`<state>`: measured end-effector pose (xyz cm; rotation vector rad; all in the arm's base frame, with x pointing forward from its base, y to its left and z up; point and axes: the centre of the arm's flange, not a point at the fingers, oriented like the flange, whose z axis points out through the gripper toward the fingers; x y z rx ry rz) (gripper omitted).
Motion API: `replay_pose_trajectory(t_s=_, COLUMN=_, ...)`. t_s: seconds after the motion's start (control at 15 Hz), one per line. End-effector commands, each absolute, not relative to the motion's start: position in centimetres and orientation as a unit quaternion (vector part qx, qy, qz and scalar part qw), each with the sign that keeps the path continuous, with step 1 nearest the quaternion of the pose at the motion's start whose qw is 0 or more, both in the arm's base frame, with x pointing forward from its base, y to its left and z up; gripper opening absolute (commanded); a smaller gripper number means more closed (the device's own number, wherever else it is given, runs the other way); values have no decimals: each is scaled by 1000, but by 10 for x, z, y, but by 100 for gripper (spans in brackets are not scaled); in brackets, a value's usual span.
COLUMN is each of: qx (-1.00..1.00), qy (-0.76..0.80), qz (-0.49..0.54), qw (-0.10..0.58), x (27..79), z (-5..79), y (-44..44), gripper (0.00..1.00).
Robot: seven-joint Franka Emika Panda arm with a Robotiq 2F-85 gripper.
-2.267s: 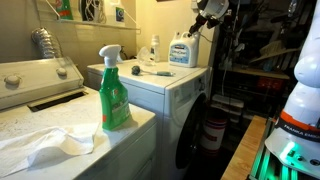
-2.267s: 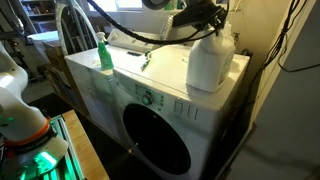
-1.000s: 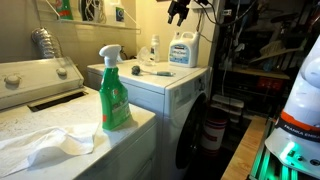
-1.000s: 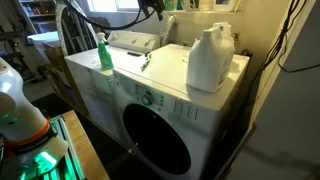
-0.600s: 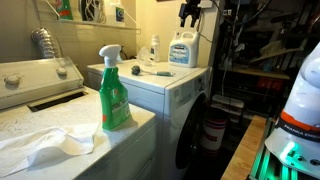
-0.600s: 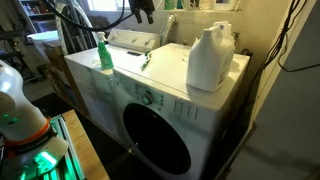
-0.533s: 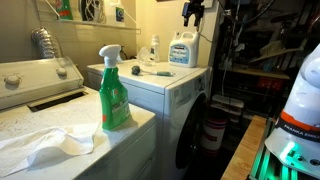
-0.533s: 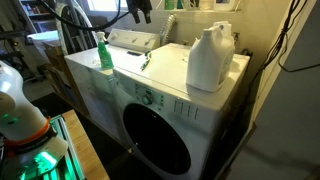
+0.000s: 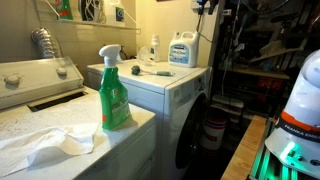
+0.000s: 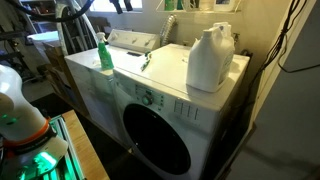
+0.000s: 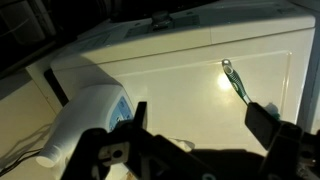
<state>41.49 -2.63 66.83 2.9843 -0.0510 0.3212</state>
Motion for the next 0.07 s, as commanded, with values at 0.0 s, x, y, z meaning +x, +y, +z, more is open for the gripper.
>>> replay_pose_trajectory(t_s=0.0, qx=992, qy=-17, qz=100, qw=70, x=420, z=663, y=-27, gripper=100)
